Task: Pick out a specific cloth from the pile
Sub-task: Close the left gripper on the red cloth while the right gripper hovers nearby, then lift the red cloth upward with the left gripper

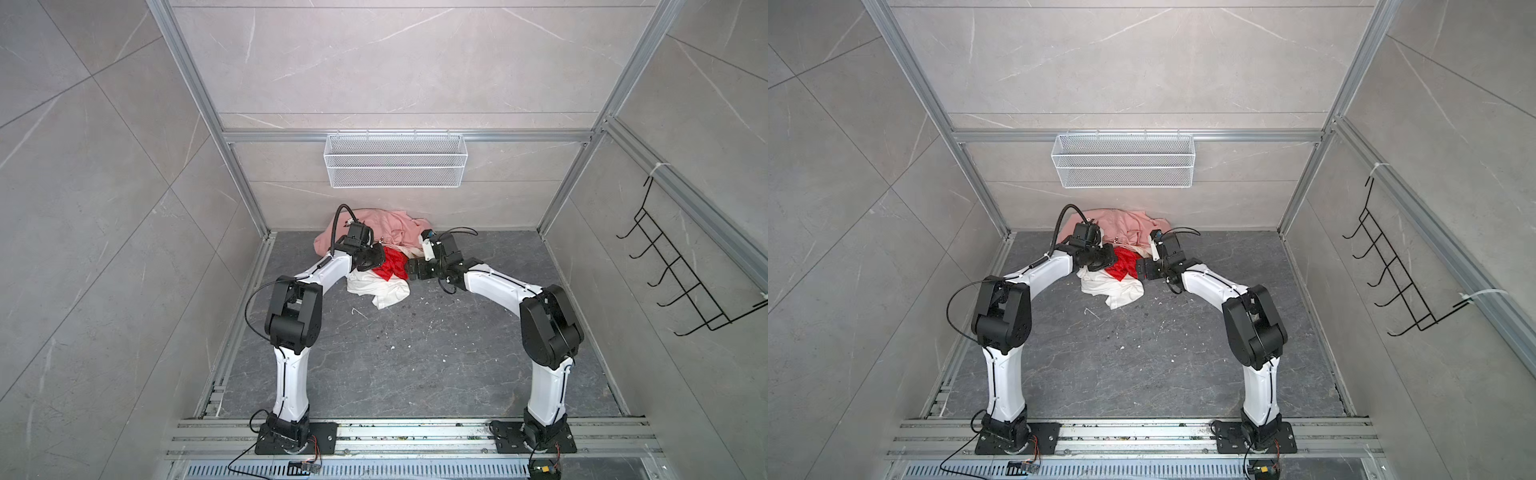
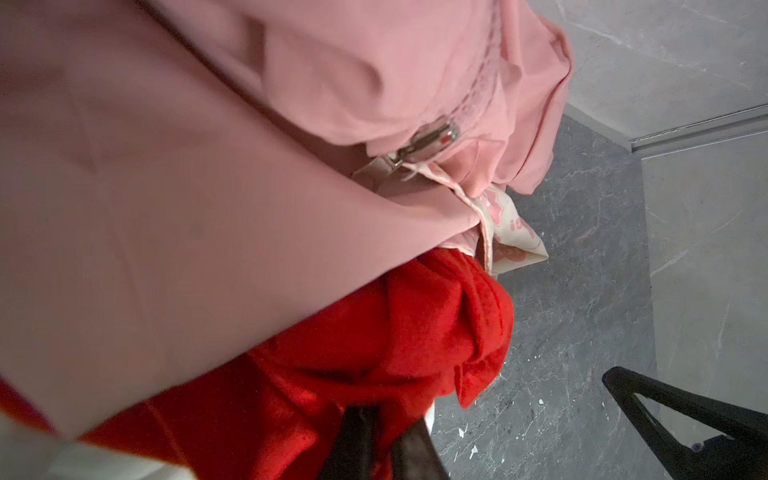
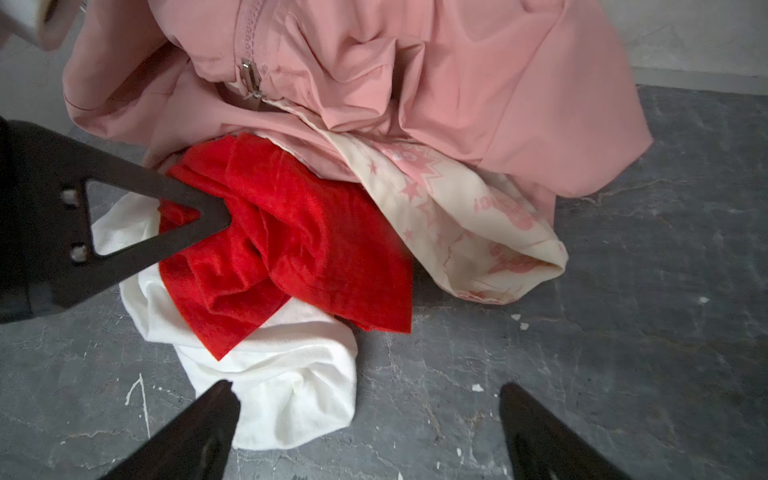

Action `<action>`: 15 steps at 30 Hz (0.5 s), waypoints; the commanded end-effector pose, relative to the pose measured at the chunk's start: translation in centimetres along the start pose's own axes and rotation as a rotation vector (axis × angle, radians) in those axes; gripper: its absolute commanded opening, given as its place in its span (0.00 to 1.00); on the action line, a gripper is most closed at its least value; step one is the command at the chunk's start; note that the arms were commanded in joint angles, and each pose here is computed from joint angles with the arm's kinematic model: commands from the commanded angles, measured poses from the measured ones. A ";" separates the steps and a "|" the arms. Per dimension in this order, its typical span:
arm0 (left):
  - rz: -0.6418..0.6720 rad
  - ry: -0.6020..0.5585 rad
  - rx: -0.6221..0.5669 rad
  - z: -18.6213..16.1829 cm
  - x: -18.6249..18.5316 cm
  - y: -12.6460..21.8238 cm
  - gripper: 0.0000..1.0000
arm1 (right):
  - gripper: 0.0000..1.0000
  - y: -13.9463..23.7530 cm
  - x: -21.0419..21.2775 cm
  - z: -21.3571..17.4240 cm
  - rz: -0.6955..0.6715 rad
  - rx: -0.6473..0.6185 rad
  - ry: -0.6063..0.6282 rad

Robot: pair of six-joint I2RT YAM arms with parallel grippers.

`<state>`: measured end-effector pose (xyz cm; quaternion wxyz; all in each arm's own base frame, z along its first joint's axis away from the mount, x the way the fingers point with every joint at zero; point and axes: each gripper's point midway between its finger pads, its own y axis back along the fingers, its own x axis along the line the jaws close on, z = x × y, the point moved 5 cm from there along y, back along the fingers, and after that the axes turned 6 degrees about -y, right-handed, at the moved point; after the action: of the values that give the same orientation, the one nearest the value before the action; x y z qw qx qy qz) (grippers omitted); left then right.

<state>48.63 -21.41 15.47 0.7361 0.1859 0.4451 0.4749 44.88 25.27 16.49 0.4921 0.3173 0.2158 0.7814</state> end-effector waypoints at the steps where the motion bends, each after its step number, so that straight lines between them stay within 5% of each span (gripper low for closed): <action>1: -0.093 -0.051 -0.122 3.9 -3.9 4.7 0.00 | 1.00 1.6 0.4 1.2 0.007 -0.042 0.009; 15: -0.144 -0.078 -0.182 5.1 -6.4 7.8 0.00 | 1.00 2.5 0.3 1.0 -0.001 -0.057 0.009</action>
<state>48.23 -21.79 20.27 0.7596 0.1569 0.4231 0.4684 44.24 24.90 17.43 0.4937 0.3125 0.2085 0.7843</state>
